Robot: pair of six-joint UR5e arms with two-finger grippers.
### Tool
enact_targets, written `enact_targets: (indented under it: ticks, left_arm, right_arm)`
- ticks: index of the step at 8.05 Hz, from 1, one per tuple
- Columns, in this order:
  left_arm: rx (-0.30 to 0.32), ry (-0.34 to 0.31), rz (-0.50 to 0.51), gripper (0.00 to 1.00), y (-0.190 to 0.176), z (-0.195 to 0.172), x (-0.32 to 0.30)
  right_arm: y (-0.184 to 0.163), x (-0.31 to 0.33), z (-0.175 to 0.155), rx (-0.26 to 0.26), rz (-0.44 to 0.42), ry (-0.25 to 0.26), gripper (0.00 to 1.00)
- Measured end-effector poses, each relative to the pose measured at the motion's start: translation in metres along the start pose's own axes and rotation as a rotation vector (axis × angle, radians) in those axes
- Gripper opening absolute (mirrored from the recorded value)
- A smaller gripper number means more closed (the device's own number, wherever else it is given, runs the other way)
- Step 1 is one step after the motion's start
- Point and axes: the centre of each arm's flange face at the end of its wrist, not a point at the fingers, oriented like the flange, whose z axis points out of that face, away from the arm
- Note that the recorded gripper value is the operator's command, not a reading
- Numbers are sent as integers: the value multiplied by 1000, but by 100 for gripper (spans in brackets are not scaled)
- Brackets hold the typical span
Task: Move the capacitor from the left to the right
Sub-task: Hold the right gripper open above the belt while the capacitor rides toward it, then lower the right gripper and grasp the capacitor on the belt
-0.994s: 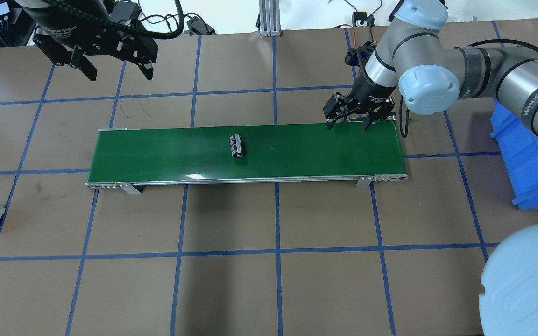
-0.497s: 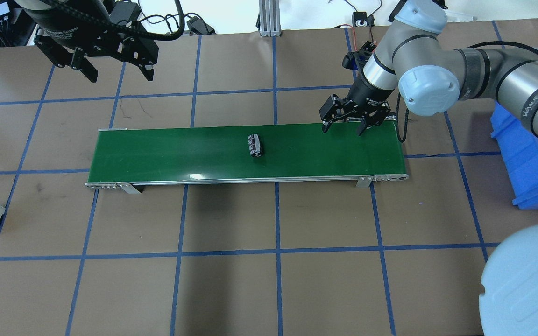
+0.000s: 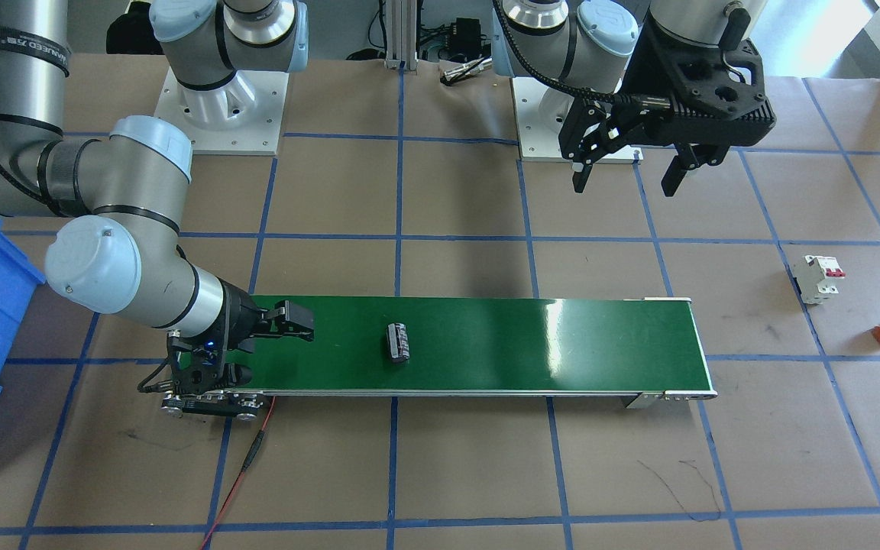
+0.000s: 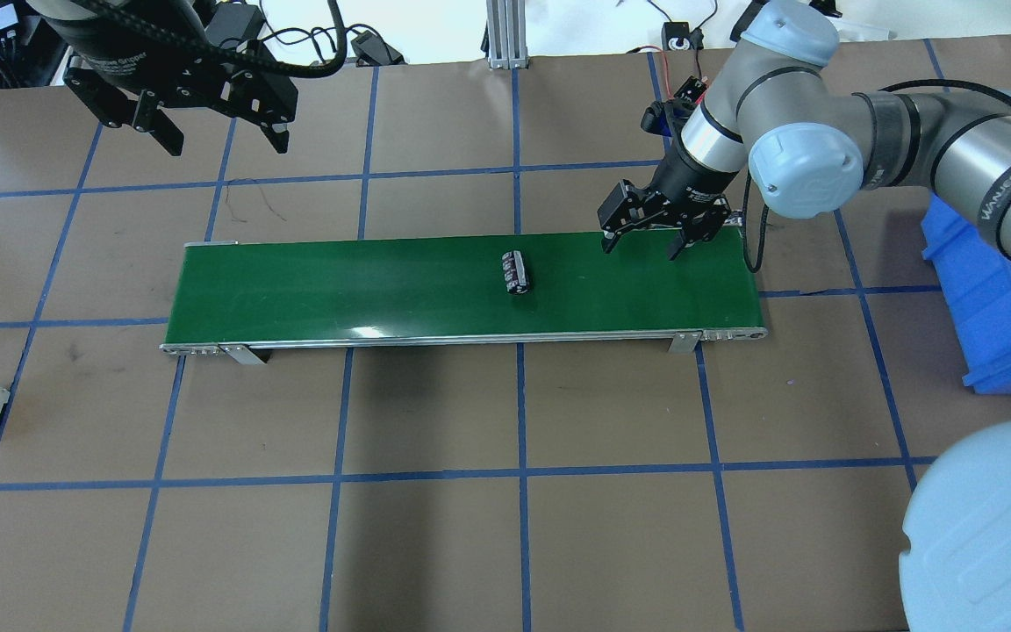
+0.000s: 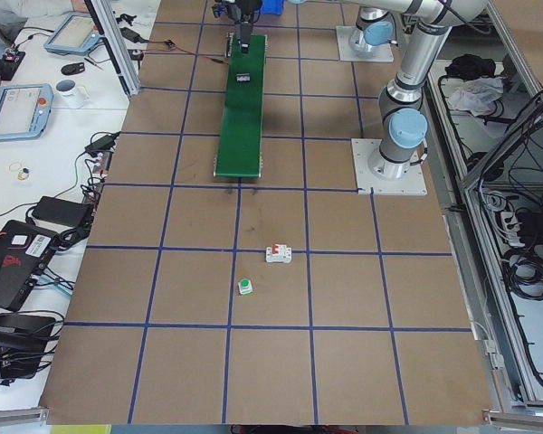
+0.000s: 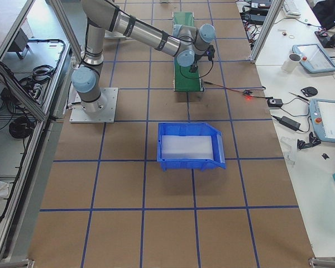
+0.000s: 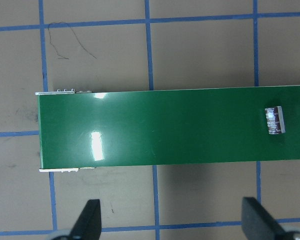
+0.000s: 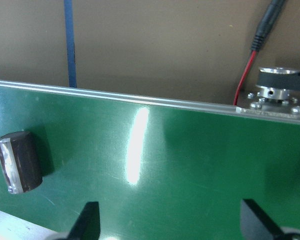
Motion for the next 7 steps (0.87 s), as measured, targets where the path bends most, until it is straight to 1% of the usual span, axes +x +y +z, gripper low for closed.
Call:
enact_targets:
  ticks: [3, 5, 7]
  left_arm:
    - [2, 0, 0, 100, 1, -1, 0]
    - [4, 0, 0, 100, 1, -2, 0]
    - [4, 0, 0, 100, 1, -2, 0]
  right_arm:
    - [-2, 0, 7, -11, 11, -16, 100]
    - [-1, -4, 8, -14, 54, -17, 100]
    - [0, -9, 10, -17, 69, -16, 100]
